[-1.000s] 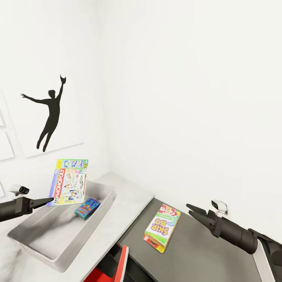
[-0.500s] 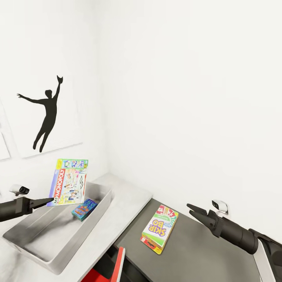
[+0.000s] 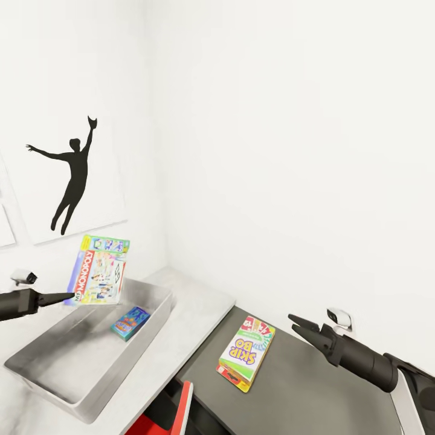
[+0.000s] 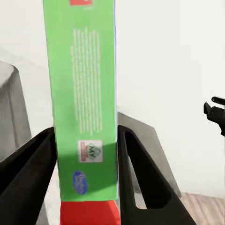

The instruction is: Put all the toys in the child's room - the three board games (two on the bed and one on the table), the two jigsaw puzzles on the table, and the tennis ball on the table - inside the toy box on the table in the child's room.

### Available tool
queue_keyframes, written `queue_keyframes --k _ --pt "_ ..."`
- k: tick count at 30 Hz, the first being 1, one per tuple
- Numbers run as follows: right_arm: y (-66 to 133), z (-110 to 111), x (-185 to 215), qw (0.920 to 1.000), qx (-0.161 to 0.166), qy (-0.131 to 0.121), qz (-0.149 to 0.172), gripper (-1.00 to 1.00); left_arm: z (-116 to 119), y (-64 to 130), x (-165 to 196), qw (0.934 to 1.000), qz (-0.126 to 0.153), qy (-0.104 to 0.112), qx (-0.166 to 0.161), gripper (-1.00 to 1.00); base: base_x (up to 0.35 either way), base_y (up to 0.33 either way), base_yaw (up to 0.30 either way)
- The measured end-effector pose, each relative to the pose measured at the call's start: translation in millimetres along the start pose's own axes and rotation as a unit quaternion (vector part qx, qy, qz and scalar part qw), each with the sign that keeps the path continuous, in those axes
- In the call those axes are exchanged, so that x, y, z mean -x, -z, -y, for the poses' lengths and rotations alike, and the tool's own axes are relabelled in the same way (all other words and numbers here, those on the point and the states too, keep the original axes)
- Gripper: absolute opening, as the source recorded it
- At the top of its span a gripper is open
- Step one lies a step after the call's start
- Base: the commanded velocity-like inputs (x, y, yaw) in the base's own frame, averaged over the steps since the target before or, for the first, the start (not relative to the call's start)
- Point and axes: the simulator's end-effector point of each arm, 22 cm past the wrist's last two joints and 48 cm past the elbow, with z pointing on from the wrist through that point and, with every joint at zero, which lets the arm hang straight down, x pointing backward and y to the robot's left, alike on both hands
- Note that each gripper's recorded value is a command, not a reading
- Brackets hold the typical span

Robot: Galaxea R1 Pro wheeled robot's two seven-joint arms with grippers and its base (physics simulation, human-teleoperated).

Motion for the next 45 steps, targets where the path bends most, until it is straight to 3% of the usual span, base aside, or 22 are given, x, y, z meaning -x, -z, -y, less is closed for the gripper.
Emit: queue_keyframes --k 2,7,9,14,24,27,33,35,39,45 --pt "0.5 1.1 -0.7 1.0 0.0 -0.002 0.0 1.0 -13.7 9.3 7.5 0.9984 -0.021 -0.019 0.048 -1.0 0.0 0.0 0.0" --pt "0.5 1.8 -1.3 1.0 -0.001 -0.004 0.0 1.0 -34.7 20.9 14.5 0.9909 -0.052 -0.043 0.116 -1.0 0.0 0.0 0.0" --pt "0.4 2.0 -1.4 1.0 -0.001 -0.004 0.0 1.0 -49.0 27.4 10.1 0.9834 -0.076 -0.06 0.153 -1.0 0.0 0.0 0.0" --pt "1.0 2.5 -1.4 1.0 -0.001 -0.005 0.0 1.0 -69.0 37.9 0.3 0.9678 -0.118 -0.095 0.201 -1.0 0.0 0.0 0.0" --pt "1.3 2.9 -1.6 1.0 -0.002 -0.006 0.0 1.0 -83.4 36.4 -20.1 0.9461 -0.183 -0.156 0.217 -1.0 0.0 0.0 0.0" --pt "1.3 3.1 -1.7 1.0 -0.003 -0.007 -0.001 1.0 -88.7 36.5 -28.3 0.9366 -0.208 -0.175 0.221 -1.0 0.0 0.0 0.0" --pt "1.4 3.2 -1.6 1.0 -0.003 -0.008 0.0 1.0 -93.0 38.4 -34.1 0.9315 -0.221 -0.185 0.222 -1.0 0.0 0.0 0.0" --pt "2.4 4.2 -1.0 0.9999 -0.004 -0.009 0.001 1.0 -98.4 40.8 -40.0 0.9251 -0.237 -0.188 0.23 -1.0 0.0 0.0 0.0" --pt "4.3 7.3 -0.8 0.9999 -0.008 -0.012 0.002 1.0 -112.9 45.0 -58.9 0.9052 -0.287 -0.189 0.25 -1.0 0.0 0.0 0.0" --pt "5.7 13.7 -4.2 0.9997 -0.013 -0.021 0.002 1.0 -120.8 46.8 -67.6 0.8959 -0.31 -0.188 0.257 -1.0 0.0 0.0 0.0"
